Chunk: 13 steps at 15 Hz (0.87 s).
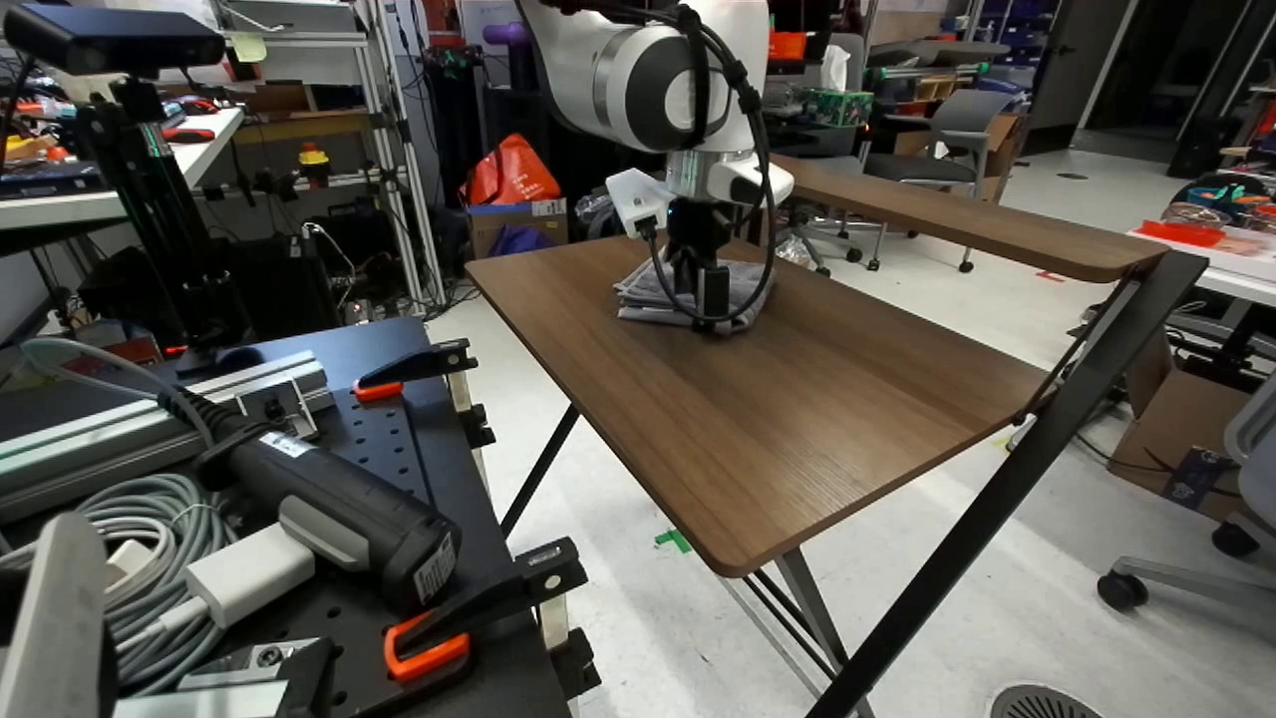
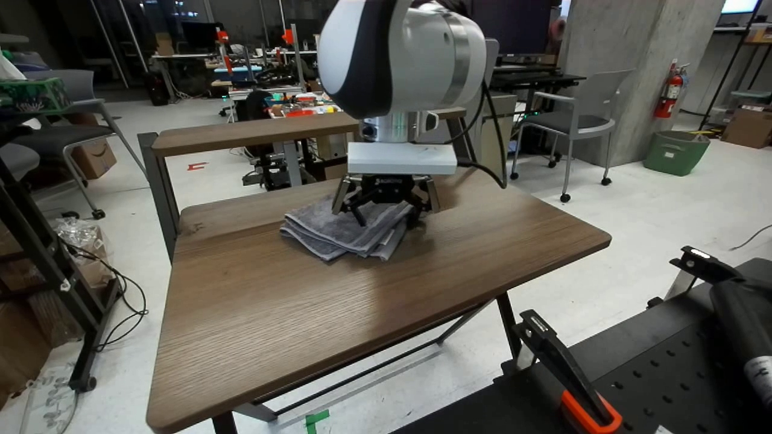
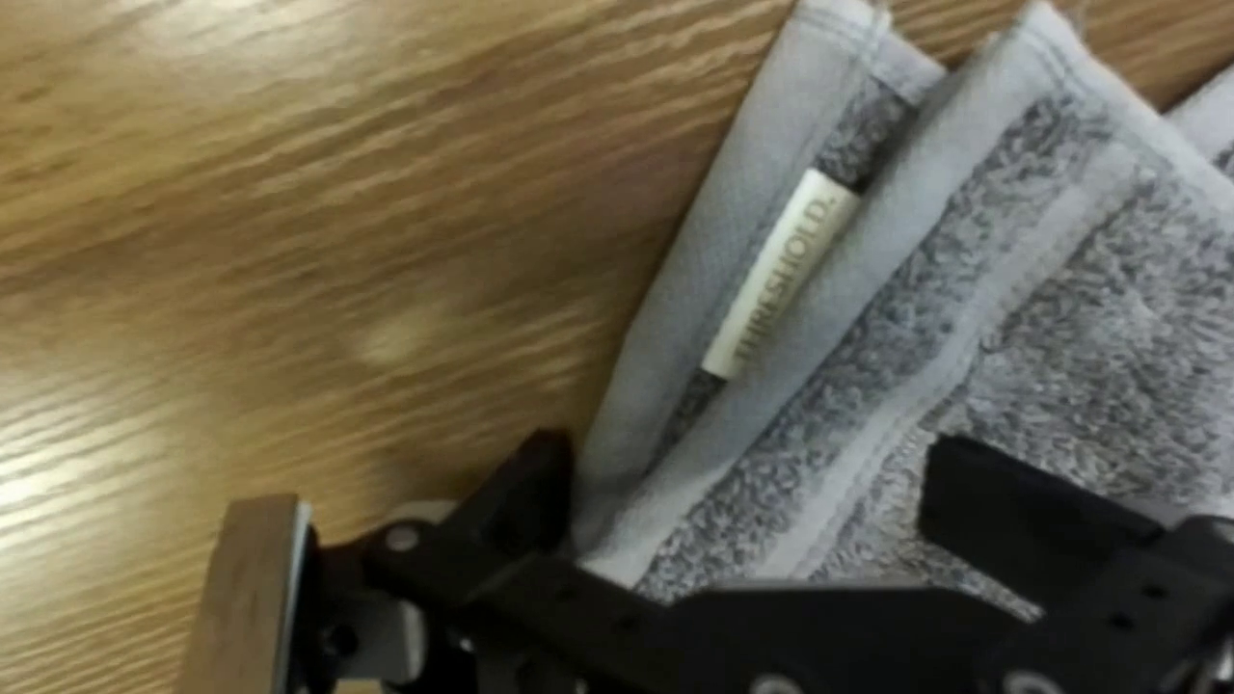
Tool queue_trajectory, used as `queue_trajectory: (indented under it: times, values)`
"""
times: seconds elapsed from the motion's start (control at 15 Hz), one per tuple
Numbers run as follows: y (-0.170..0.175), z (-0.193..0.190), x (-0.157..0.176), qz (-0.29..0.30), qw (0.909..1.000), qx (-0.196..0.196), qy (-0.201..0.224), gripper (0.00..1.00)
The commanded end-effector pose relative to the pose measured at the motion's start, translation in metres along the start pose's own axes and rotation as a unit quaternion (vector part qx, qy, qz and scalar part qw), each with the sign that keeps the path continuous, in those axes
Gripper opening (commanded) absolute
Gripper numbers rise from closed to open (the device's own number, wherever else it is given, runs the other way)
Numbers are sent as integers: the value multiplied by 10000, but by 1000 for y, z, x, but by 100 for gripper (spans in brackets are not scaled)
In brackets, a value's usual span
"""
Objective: Move the grey towel to the left
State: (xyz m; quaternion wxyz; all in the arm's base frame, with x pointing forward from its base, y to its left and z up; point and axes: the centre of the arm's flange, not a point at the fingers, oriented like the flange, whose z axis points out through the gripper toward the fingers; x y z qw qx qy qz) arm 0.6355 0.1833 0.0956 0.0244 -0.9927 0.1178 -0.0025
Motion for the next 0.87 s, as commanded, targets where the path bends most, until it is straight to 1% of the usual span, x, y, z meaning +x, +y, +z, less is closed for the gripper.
queue_trajectory:
  times: [0.0,0.13,0.27,0.47,0.6,0.67,0.73,0.8]
  values:
    - [-46,11,13,-234,9997,25,-93,100]
    - [-60,-1,14,-322,9995,10,-57,100]
    - [-75,-23,16,-394,9992,31,63,100]
    - [-98,-70,18,-453,9986,119,230,100]
    - [-105,-97,12,-523,9984,184,125,100]
    - [-105,-105,6,-640,9977,213,-98,100]
    - [-102,-81,12,-541,9982,206,159,100]
    - [-106,-91,9,-574,9981,197,86,100]
